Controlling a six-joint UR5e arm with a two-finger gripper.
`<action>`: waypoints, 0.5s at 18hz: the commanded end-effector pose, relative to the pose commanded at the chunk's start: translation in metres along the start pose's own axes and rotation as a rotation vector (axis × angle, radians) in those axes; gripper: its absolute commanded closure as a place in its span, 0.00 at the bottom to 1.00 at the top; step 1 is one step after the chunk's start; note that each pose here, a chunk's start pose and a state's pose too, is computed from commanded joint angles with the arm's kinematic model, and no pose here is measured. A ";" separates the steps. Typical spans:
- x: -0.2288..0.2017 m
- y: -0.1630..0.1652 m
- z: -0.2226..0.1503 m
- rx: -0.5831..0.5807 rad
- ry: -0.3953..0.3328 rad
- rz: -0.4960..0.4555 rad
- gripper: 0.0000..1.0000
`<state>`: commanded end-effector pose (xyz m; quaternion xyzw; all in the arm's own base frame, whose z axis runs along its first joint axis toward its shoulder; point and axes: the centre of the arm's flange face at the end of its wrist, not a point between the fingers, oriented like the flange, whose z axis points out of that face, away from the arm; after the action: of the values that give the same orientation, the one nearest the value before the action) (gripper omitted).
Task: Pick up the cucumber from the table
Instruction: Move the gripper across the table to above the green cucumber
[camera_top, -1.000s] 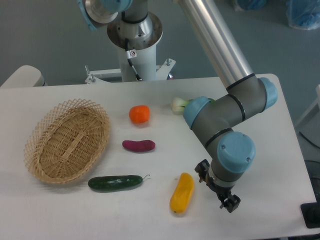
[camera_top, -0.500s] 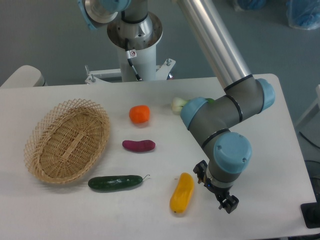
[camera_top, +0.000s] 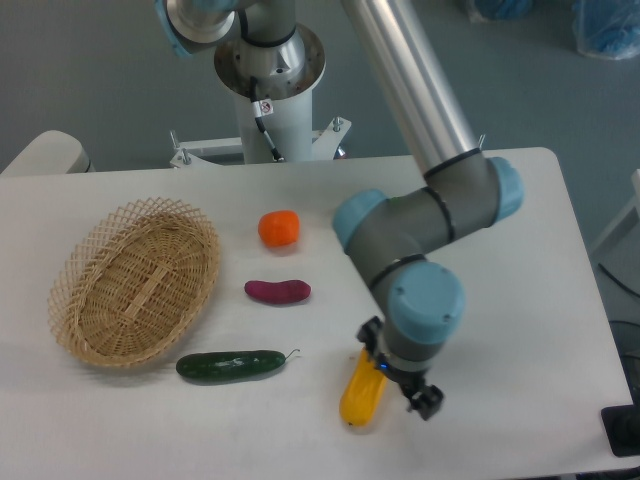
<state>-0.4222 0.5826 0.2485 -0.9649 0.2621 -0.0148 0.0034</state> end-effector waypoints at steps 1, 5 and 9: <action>0.012 -0.009 0.004 -0.002 0.014 0.015 0.00; 0.052 -0.041 0.020 -0.006 0.039 0.002 0.00; 0.073 -0.071 0.026 -0.009 0.042 0.042 0.00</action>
<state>-0.3224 0.6072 0.2256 -0.9587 0.2823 -0.0337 -0.0062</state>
